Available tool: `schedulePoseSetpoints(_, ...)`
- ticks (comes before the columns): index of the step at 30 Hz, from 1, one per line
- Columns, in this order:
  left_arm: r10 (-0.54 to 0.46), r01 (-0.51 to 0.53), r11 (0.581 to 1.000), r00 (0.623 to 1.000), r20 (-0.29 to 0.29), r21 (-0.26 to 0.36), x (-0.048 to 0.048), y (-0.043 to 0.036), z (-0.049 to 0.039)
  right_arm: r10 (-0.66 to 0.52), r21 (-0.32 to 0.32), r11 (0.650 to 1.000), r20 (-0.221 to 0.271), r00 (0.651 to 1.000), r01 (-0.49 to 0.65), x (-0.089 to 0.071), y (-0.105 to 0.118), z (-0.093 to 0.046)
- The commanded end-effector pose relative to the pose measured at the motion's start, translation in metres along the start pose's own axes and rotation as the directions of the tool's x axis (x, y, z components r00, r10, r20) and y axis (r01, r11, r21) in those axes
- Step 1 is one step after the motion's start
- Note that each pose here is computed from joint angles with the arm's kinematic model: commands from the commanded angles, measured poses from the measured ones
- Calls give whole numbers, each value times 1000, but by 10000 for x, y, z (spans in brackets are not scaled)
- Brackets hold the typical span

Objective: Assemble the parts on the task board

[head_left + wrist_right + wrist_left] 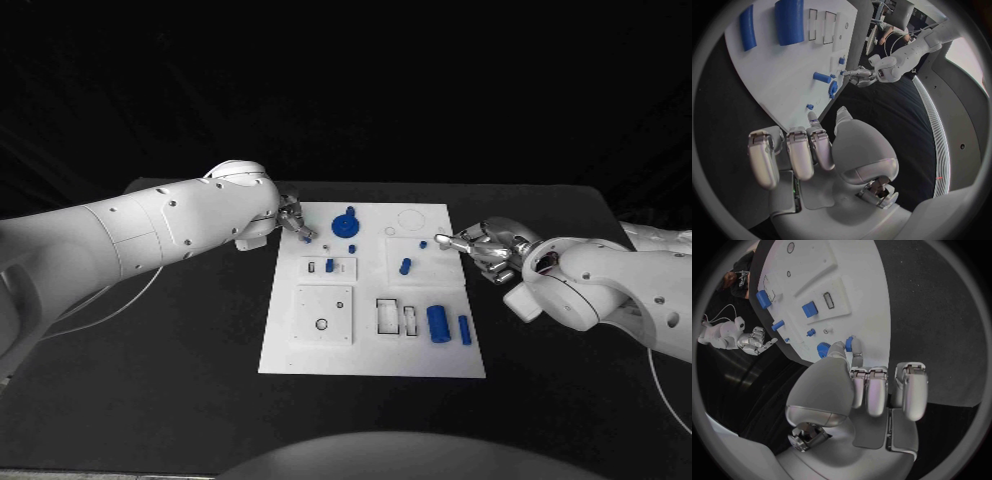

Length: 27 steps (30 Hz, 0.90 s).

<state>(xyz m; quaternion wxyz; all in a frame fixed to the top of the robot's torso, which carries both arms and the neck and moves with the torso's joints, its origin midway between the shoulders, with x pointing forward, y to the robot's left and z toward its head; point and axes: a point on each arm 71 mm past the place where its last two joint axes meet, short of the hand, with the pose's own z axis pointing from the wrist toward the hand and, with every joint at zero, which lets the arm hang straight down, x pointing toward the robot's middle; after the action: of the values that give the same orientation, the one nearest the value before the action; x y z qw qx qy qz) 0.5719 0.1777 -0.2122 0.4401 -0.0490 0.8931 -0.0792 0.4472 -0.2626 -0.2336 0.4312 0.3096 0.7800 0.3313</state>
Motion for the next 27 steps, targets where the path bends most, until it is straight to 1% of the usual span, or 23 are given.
schedulePoseSetpoints(1, 0, 0, 1000, 1000, -5, 16, 5, -21, -2, -10, -1, 1000, -10, 1000, 10, 12, -1, 0)
schedulePoseSetpoints(9, -14, 13, 999, 1000, 18, 31, -12, -10, -9, -11, 1, 1000, -11, 1000, 11, 10, -5, 0)
schedulePoseSetpoints(12, -22, 21, 999, 999, 31, 39, -23, 12, -17, -11, 1, 1000, -11, 1000, 11, 10, -6, 1)
schedulePoseSetpoints(18, -47, 45, 998, 998, 36, 50, -29, 60, -40, -11, 4, 1000, -10, 1000, 11, 6, -15, 1)
schedulePoseSetpoints(22, -69, 67, 996, 997, 32, 58, -53, 82, -73, -10, 5, 1000, -9, 1000, 10, 1, -21, -1)
schedulePoseSetpoints(24, -82, 80, 995, 996, 21, 62, -77, 96, -105, -10, 6, 1000, -8, 1000, 10, 0, -24, -1)
schedulePoseSetpoints(27, -84, 84, 995, 996, -16, 59, -129, 117, -173, -10, 7, 1000, -8, 1000, 10, 0, -25, 1)
